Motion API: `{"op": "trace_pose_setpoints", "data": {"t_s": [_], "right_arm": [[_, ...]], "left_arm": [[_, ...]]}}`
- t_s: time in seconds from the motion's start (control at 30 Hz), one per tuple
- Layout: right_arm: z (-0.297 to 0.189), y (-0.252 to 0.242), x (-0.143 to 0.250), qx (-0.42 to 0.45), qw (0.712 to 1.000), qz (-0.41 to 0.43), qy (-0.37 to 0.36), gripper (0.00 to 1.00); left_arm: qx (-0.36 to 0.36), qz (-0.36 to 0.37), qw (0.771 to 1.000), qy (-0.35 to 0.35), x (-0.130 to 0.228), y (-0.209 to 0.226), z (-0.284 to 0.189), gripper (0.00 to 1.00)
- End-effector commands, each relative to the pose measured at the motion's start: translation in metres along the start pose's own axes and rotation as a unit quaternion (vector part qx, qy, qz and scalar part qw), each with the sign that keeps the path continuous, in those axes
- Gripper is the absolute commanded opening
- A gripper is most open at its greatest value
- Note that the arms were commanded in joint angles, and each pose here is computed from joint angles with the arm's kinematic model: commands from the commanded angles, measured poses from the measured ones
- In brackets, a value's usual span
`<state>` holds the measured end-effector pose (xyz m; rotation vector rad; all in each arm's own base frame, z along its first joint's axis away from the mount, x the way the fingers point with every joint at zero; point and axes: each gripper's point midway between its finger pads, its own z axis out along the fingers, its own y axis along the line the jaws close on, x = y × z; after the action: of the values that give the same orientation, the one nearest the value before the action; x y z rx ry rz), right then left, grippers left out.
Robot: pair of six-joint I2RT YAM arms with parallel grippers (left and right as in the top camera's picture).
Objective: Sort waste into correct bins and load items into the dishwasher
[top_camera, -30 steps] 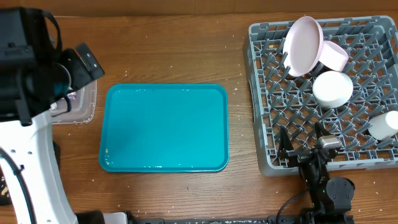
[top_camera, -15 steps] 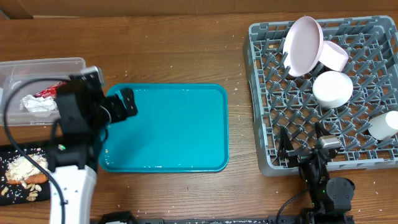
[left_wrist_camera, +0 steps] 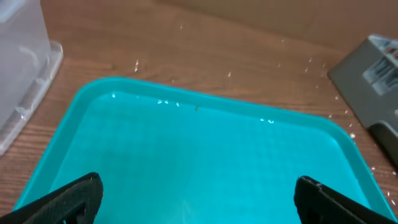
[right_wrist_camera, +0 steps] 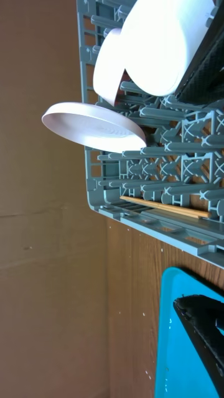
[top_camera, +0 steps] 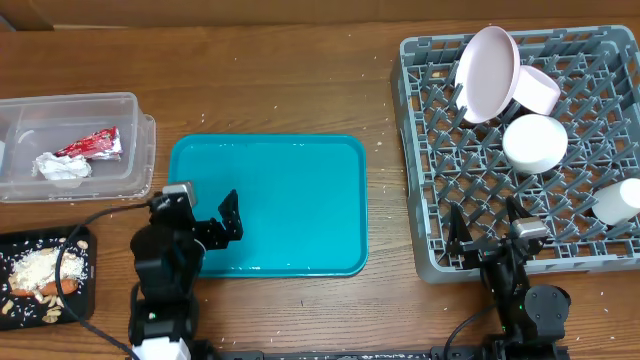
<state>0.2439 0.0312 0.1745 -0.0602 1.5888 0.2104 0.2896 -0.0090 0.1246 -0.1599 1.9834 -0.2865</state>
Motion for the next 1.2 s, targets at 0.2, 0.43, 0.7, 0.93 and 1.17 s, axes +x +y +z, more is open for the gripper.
{"op": "trace_pose_setpoints", "data": {"t_s": [0.2, 0.43, 0.7, 0.93, 1.17], "right_arm": [[0.0, 0.0, 0.002, 0.0, 1.0, -0.003, -0.001, 1.0], [0.0, 0.0, 0.002, 0.0, 1.0, -0.003, -0.001, 1.0], [0.0, 0.0, 0.002, 0.0, 1.0, -0.003, -0.001, 1.0], [0.0, 0.0, 0.002, 0.0, 1.0, -0.003, -0.001, 1.0], [0.0, 0.0, 0.002, 0.0, 1.0, -0.003, -0.001, 1.0]], "left_arm": [[0.014, 0.027, 0.997, -0.07, 0.005, -0.004, -0.021, 1.0], [0.012, 0.036, 0.993, -0.108, 0.009, -0.003, -0.032, 1.0], [-0.009, 0.037, 0.991, -0.128, 0.005, 0.003, -0.042, 1.0], [0.002, 0.046, 0.983, -0.178, -0.014, -0.004, -0.055, 1.0], [-0.012, 0.043, 0.983, -0.179, -0.015, 0.001, -0.055, 1.0]]}}
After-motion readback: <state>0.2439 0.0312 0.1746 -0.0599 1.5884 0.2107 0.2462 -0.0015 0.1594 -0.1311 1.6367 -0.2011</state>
